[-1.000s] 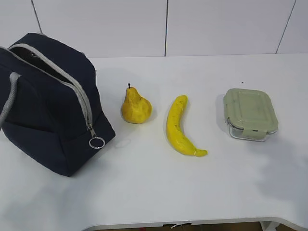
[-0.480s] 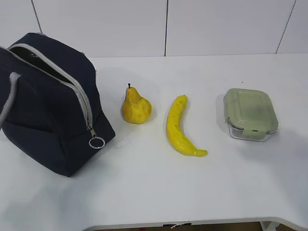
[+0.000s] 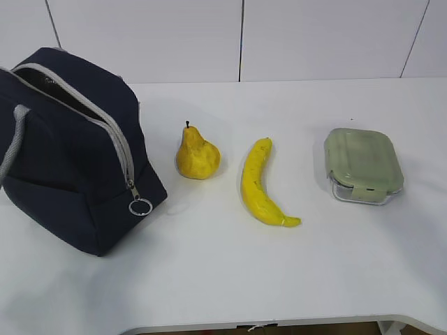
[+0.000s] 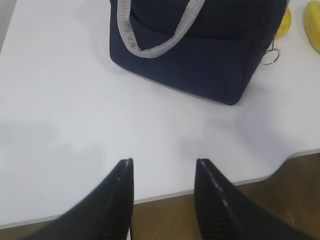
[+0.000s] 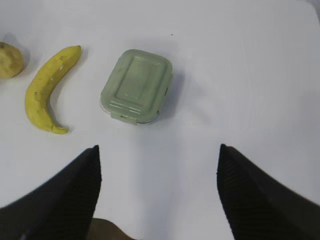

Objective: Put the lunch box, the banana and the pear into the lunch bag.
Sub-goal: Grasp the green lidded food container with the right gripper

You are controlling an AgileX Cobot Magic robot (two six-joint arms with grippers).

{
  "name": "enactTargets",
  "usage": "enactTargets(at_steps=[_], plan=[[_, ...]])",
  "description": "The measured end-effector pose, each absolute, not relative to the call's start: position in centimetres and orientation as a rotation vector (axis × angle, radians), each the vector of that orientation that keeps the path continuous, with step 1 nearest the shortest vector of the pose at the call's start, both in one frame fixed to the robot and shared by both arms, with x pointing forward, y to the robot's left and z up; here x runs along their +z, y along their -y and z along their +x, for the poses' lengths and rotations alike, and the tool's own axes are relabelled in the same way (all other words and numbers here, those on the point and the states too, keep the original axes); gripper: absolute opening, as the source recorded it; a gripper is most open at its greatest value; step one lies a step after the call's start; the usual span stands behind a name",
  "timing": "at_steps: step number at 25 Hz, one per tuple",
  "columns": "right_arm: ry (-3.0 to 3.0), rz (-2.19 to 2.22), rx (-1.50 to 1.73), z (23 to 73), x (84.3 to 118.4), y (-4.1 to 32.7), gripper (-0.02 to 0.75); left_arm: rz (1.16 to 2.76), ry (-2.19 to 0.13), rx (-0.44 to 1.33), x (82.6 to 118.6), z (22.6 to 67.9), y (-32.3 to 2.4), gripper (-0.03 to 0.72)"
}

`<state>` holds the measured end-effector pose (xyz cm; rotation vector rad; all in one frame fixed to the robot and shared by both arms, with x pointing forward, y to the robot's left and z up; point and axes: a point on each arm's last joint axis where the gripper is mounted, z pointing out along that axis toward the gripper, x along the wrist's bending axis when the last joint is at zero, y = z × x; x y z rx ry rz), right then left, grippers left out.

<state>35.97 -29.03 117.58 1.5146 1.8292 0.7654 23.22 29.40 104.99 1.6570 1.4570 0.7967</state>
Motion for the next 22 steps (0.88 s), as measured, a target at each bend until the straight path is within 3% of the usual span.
enactTargets(at_steps=[16,22], plan=[[-2.121,1.682,0.957,44.5,117.7,25.4,0.587,1.657,-1.457,0.797,105.0,23.2,-29.4,0.288],[-2.162,1.719,0.962,46.5,116.6,25.8,0.587,1.657,-1.457,0.797,105.0,23.2,-29.4,0.288]])
